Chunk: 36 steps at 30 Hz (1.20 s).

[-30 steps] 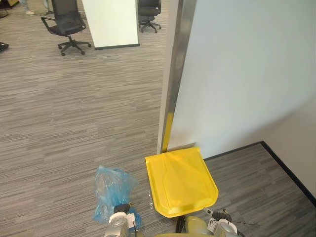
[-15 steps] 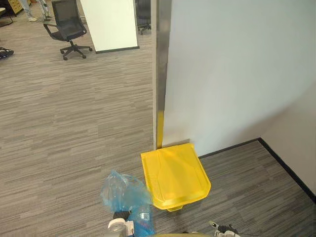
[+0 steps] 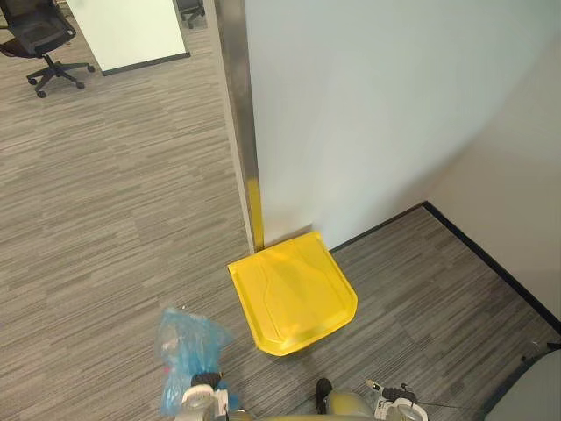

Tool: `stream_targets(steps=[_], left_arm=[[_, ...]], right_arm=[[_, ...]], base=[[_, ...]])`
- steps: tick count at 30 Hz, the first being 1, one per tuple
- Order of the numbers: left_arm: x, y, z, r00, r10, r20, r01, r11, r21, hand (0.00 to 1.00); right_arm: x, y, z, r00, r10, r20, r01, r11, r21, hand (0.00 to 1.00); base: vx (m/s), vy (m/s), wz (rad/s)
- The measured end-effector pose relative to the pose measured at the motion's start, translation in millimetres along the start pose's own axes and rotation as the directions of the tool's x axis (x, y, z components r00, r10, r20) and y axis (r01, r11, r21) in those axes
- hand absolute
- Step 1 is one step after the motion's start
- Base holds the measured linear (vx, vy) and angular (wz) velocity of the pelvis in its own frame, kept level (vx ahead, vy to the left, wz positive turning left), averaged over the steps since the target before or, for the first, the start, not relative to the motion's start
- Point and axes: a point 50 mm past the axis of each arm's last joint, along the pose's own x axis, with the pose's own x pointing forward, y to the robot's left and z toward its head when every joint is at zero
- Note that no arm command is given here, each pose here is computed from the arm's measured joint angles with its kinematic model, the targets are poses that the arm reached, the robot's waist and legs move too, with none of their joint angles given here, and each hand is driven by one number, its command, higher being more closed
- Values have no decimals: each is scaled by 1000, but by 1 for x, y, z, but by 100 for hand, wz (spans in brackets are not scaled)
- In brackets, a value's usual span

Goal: Gather rubbish on tea table into small bin, then transfer packed bag to large trash can.

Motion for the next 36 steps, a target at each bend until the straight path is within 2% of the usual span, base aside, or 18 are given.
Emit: stream_targets(steps=[3,6,14,28,33,34,36], left_arm=[[-2,2,-8,1000,8,-24,-8,1000,-13,100],[-5,-13,-15,998,-24,-60,21,999,-48,100],[-6,-12,-19,997,-21,-77,16,998,-59,100],[-6,9,-35,991,25,-128,-27,1000,-16,100],[-5,4,-31,993,15,-119,-18,1000,-23,100],[-4,3,-28,993,13,-115,-16,1000,-25,100],[-2,0,-20,996,7,-93,-9,1000,-27,100]], right_arm=[[-2,4,-4,1000,10,-15,-10,1000,10,0],[4,-8,2,999,-26,-25,26,999,20,0],[4,-15,-7,997,-50,-53,52,998,41,0],[4,-18,-9,997,-56,-57,58,998,33,0],[4,-14,-4,999,-41,-35,42,999,29,0],[5,-7,13,999,-26,21,25,999,38,0],[4,-3,18,999,-11,40,10,1000,26,0]], base=[[37,-32,-2],[-54,5,2],[-93,3,13],[-38,21,-28],[87,44,-27],[59,54,-17],[144,44,1]])
